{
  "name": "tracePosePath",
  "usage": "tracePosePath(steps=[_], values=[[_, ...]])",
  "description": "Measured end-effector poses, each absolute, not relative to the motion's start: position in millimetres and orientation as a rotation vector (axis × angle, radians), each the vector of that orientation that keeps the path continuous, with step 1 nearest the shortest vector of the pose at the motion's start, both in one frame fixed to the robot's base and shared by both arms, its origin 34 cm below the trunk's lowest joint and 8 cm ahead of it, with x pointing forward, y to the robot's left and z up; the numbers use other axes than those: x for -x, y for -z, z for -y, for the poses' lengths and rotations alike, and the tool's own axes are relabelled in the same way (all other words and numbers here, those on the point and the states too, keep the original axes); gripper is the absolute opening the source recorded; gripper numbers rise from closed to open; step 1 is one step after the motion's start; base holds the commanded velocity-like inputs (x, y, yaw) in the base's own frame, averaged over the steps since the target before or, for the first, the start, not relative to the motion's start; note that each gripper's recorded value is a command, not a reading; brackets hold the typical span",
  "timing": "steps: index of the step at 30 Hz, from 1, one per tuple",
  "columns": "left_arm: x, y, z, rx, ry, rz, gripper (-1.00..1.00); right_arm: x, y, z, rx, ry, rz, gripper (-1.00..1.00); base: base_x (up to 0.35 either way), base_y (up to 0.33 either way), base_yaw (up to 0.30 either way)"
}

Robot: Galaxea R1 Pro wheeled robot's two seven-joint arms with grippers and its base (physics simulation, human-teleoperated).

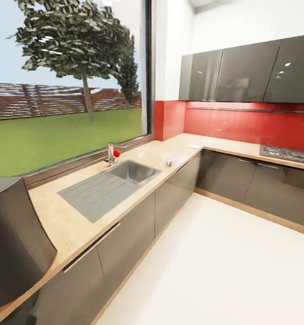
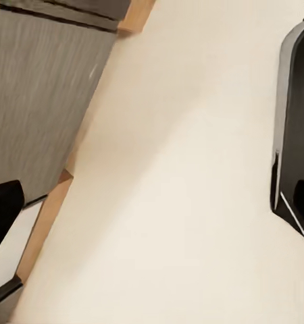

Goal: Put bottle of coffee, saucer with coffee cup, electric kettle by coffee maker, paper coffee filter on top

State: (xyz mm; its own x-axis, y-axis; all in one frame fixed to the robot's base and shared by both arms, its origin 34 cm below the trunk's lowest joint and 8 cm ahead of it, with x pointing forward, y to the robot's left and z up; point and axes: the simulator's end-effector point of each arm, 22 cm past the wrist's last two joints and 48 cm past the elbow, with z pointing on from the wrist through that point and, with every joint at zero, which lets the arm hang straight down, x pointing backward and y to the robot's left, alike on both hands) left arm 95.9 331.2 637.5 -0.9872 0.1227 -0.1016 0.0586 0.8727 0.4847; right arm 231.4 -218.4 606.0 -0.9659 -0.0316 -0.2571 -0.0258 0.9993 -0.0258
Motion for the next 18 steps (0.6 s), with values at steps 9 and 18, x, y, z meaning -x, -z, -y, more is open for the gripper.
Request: tracePosePath(steps=[9, 18], values=[[-85.2, -635.9, -330.6, -0.178, -0.764, -2.976, 1.00, -231.3, -606.1, 218.3, 0.043, 0.032, -2.881, 1.00, 0.299, -0.119, -0.269], [-87.5, -635.5, -329.1, -0.174, -0.757, -2.971, 1.00, -230.8, -606.0, 218.5, 0.046, 0.033, -2.882, 1.00, 0.313, -0.084, -0.021]])
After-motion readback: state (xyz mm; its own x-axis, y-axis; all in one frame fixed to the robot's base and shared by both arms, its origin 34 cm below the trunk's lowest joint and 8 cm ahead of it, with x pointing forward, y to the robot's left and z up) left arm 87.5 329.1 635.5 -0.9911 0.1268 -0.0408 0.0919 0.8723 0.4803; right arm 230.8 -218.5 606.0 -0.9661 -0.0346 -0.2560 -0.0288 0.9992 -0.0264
